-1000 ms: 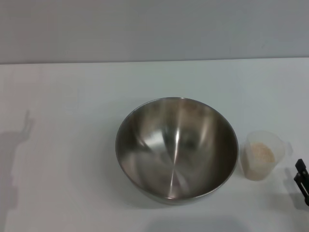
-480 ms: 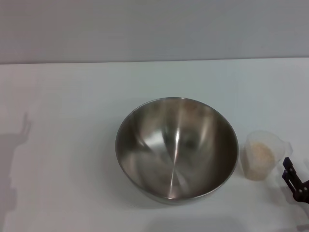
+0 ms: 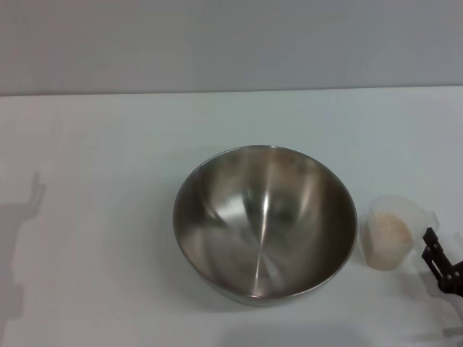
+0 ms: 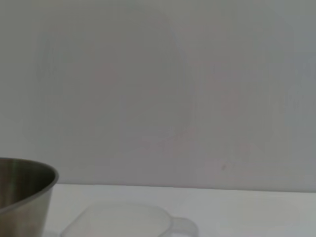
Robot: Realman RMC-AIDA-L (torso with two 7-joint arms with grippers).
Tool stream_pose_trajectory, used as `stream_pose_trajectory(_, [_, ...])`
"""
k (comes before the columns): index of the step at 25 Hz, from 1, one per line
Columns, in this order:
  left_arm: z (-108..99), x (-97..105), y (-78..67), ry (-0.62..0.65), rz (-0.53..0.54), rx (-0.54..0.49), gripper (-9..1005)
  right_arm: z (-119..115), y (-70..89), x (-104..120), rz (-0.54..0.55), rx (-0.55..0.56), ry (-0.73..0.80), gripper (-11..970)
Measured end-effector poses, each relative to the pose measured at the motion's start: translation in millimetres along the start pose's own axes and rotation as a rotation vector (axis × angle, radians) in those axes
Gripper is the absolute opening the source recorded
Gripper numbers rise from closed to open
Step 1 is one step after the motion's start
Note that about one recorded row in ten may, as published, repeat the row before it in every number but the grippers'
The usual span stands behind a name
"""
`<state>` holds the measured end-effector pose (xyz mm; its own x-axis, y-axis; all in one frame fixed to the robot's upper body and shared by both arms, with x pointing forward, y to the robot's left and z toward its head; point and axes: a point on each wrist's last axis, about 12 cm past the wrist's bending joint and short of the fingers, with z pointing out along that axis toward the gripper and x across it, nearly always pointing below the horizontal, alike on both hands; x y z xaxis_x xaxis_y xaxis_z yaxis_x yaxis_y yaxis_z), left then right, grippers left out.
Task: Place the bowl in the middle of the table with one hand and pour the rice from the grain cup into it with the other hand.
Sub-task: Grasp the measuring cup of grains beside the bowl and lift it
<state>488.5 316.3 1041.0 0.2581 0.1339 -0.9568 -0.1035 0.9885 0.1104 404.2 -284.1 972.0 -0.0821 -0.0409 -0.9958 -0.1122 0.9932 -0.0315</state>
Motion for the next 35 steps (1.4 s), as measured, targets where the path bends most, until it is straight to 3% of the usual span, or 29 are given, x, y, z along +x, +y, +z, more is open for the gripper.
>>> stream_pose_trajectory(14, [-3.9,2.7,0.1,0.015,0.01,0.011,834,14.3,-0.6,-3.1,0.001,-0.004,0.0,716])
stream_pose_trajectory(33, [-5.2,6.4,-3.8,0.041,0.015,0.037,834,19.6,1.6,-2.7,-0.003,-0.021,0.014,621])
stream_pose_trajectory(35, [-5.2,6.6,-3.8,0.043,0.015,0.038,834,19.9,1.6,-2.4,-0.004,-0.021,0.018,539])
